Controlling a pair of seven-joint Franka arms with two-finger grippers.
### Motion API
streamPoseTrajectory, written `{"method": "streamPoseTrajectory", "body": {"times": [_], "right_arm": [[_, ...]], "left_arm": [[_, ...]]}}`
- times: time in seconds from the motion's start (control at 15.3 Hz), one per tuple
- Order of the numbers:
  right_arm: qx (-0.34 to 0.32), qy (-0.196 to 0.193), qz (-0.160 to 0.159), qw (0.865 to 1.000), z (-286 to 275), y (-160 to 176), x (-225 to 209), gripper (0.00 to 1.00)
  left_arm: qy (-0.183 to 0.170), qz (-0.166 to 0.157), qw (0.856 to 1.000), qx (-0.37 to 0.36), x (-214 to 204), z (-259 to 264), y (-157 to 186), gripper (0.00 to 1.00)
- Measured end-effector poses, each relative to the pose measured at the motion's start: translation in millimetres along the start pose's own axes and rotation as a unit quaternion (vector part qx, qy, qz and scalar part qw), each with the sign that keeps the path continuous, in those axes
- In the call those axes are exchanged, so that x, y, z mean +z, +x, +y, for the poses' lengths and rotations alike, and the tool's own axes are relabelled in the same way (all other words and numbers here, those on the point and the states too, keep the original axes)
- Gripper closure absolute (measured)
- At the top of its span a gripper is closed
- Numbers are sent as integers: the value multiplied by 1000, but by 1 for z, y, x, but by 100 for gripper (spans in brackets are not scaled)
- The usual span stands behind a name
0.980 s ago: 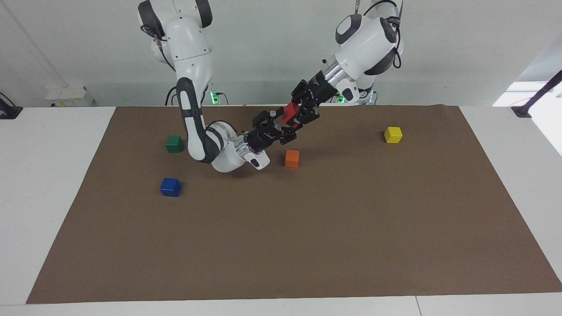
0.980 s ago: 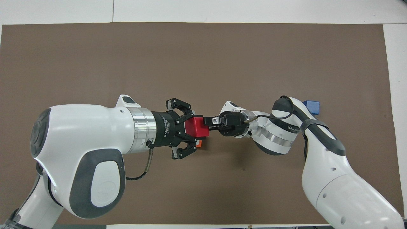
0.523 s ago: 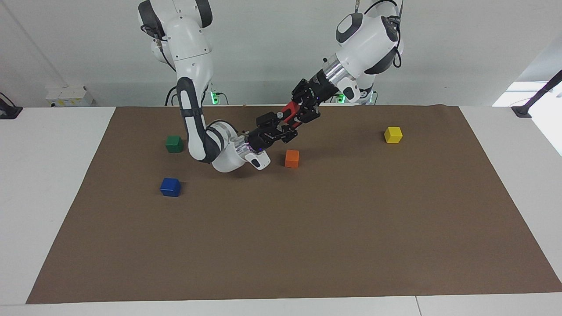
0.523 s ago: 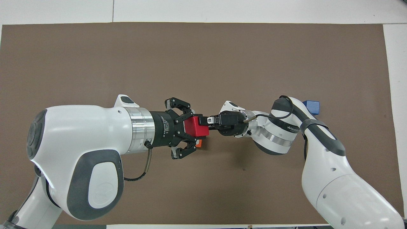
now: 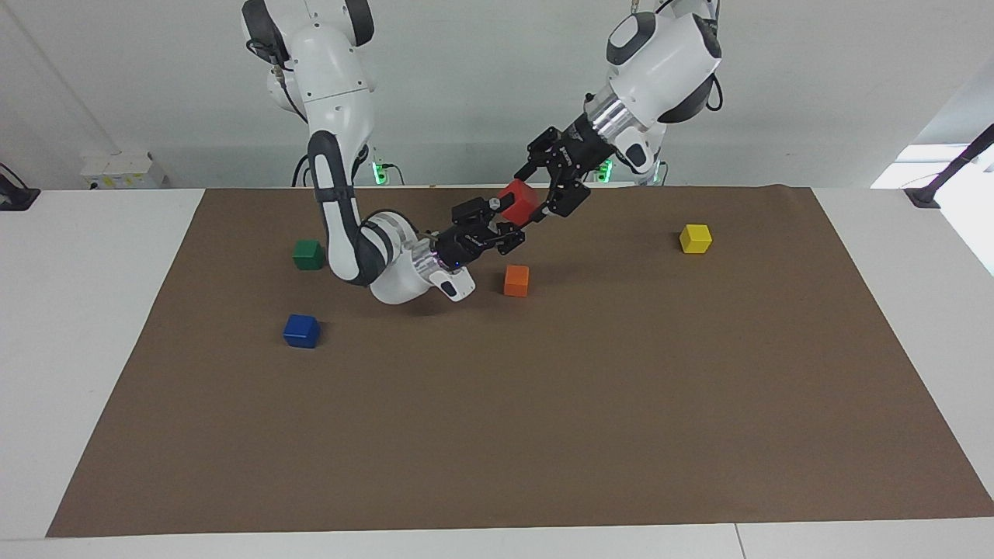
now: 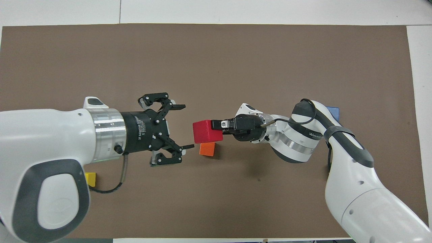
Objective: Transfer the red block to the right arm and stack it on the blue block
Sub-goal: 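Open the left gripper and pull it back while the right gripper holds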
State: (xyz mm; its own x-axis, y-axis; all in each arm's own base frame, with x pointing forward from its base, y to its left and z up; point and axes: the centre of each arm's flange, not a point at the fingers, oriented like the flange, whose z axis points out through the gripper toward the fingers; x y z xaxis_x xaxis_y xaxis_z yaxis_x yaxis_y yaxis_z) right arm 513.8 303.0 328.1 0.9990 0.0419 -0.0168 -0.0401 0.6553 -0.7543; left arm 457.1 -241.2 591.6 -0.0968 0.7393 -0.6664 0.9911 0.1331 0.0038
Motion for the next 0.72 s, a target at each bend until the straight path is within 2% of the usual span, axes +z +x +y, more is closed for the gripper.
{"method": "streamPoseTrajectory", "body": {"times": [0.07, 0.2, 0.33, 0.46, 0.59, 0.72], "right_arm": [[1, -8, 3, 1000, -4, 2, 2, 44], [1, -58, 6, 998, -18, 7, 3, 44], [-4, -113, 4, 994, -44, 13, 1, 44], [-4, -159, -3, 987, -72, 16, -2, 44], [-1, -231, -13, 973, -99, 17, -10, 44], [2, -303, -21, 953, -130, 17, -13, 44]], "left_arm": [[2, 4, 1000, 18, -18, 4, 13, 0], [-10, 28, 997, 66, -49, 18, 43, 0], [-16, 84, 988, 126, -63, 29, 72, 0], [-13, 120, 975, 186, -75, 38, 94, 0], [-2, 145, 961, 234, -94, 49, 129, 0], [26, 184, 942, 281, -107, 61, 168, 0]]}}
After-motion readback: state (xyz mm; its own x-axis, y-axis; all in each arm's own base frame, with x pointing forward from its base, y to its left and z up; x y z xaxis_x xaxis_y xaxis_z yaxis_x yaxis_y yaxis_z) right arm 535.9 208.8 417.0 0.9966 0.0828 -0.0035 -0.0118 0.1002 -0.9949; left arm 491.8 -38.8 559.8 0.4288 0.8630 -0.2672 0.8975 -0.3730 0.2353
